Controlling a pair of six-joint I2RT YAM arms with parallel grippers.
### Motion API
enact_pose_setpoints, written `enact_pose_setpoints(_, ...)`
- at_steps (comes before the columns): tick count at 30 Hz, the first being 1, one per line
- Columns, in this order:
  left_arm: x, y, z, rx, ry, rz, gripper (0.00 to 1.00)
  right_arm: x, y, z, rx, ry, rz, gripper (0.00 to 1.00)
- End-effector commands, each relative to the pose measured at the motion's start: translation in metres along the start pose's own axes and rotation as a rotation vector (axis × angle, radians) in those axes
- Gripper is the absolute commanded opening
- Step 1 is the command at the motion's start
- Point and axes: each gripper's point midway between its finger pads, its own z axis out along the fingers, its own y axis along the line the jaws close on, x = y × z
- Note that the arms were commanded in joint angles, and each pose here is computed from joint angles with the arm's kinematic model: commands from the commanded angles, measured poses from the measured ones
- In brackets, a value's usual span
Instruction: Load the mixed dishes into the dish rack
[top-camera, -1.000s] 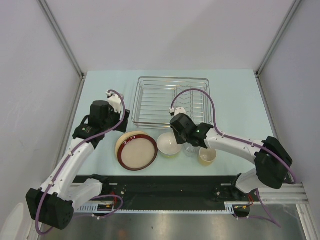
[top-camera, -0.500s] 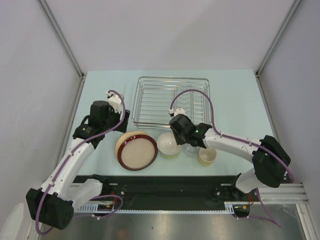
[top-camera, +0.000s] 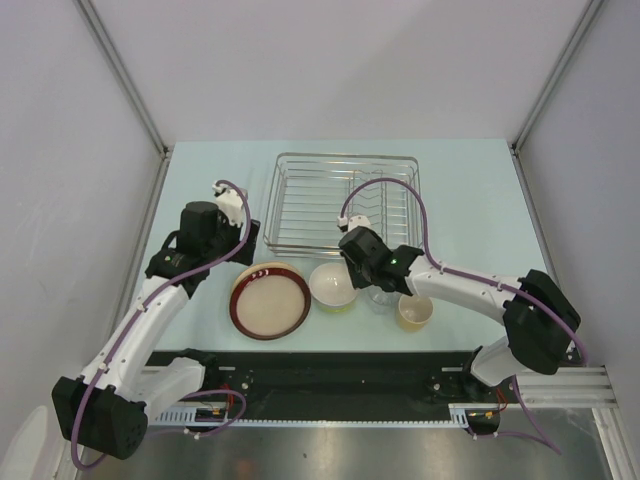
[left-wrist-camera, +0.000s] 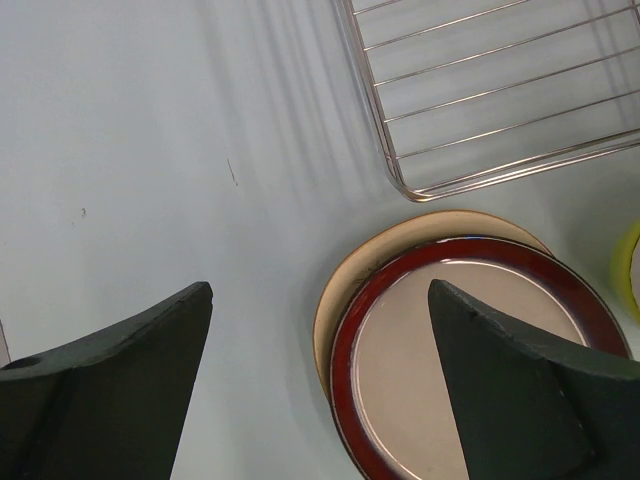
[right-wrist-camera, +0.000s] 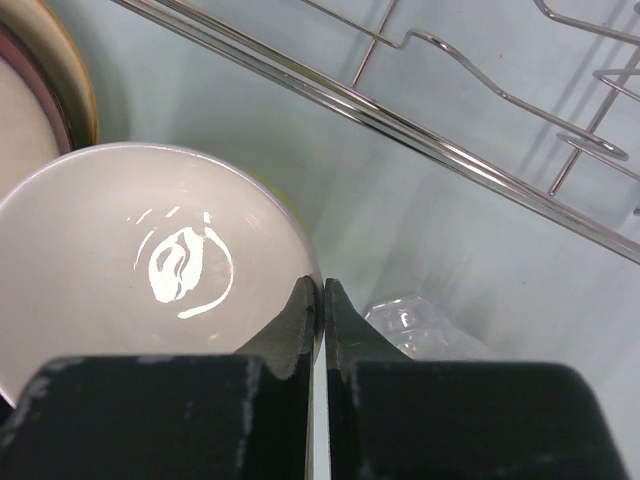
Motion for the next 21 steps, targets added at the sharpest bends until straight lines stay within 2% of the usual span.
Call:
enact_pose_setpoints(1, -0.012, 0.007, -0.004, -0.023, -0.055, 0.007, 0.95, -0.007, -0.002, -0.002, 0.009, -0.022, 0.007, 0.0)
enact_pose_setpoints(21, -0.011, 0.005, -0.002, -0.017, -0.053, 0.005, 0.95, -0.083, -0.005, -0.085, -0.004, -0.209, 0.031, 0.0)
